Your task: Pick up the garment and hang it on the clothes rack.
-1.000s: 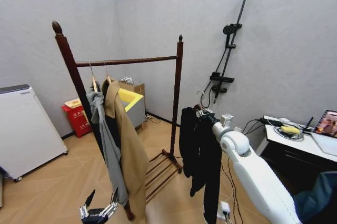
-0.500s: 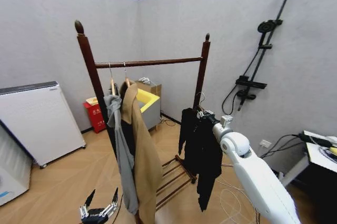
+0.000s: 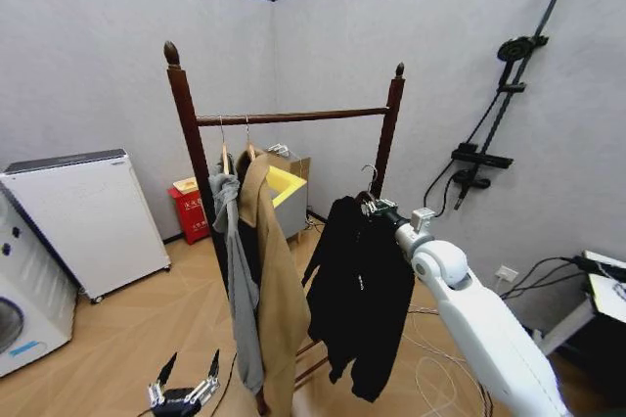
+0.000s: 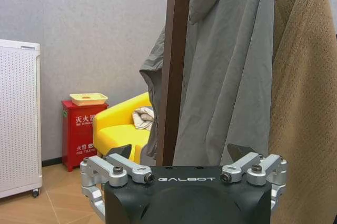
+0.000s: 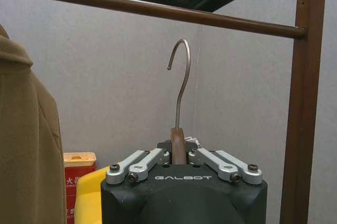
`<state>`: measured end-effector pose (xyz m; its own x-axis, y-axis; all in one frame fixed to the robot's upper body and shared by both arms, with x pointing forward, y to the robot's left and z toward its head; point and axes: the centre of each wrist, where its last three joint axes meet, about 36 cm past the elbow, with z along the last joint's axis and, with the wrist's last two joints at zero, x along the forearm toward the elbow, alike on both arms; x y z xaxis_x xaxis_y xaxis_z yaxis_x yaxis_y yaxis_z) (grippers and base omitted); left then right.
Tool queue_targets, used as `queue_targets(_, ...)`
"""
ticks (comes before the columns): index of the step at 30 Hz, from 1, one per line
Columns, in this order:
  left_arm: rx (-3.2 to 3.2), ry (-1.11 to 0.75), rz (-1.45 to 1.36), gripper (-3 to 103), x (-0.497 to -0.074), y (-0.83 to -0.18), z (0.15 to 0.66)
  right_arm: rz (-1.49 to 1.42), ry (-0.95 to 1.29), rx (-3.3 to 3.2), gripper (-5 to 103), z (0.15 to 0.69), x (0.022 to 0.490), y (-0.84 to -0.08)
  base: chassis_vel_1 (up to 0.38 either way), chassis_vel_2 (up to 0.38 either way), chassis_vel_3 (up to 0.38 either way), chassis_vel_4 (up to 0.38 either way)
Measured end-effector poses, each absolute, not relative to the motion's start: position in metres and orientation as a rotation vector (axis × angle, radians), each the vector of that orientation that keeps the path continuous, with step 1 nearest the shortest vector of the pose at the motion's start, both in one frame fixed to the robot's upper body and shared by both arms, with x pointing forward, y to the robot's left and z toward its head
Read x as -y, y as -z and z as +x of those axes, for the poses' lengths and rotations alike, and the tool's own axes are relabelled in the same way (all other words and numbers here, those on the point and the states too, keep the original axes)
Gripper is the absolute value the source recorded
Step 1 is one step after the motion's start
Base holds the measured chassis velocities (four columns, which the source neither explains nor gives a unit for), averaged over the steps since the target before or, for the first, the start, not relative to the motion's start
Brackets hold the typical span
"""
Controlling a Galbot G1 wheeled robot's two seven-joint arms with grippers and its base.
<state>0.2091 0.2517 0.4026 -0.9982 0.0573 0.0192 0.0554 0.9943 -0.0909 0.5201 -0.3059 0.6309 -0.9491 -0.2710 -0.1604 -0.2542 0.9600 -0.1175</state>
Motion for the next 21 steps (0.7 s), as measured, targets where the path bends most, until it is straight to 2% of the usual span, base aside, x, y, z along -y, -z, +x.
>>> queue_targets(21, 3.115, -0.141, -0.088, 100, -0.252, -0.403, 0.209, -0.523, 0.167, -2.795, 10, 0.532, 0.276, -0.738, 0.01, 0.012, 0.012, 0.013)
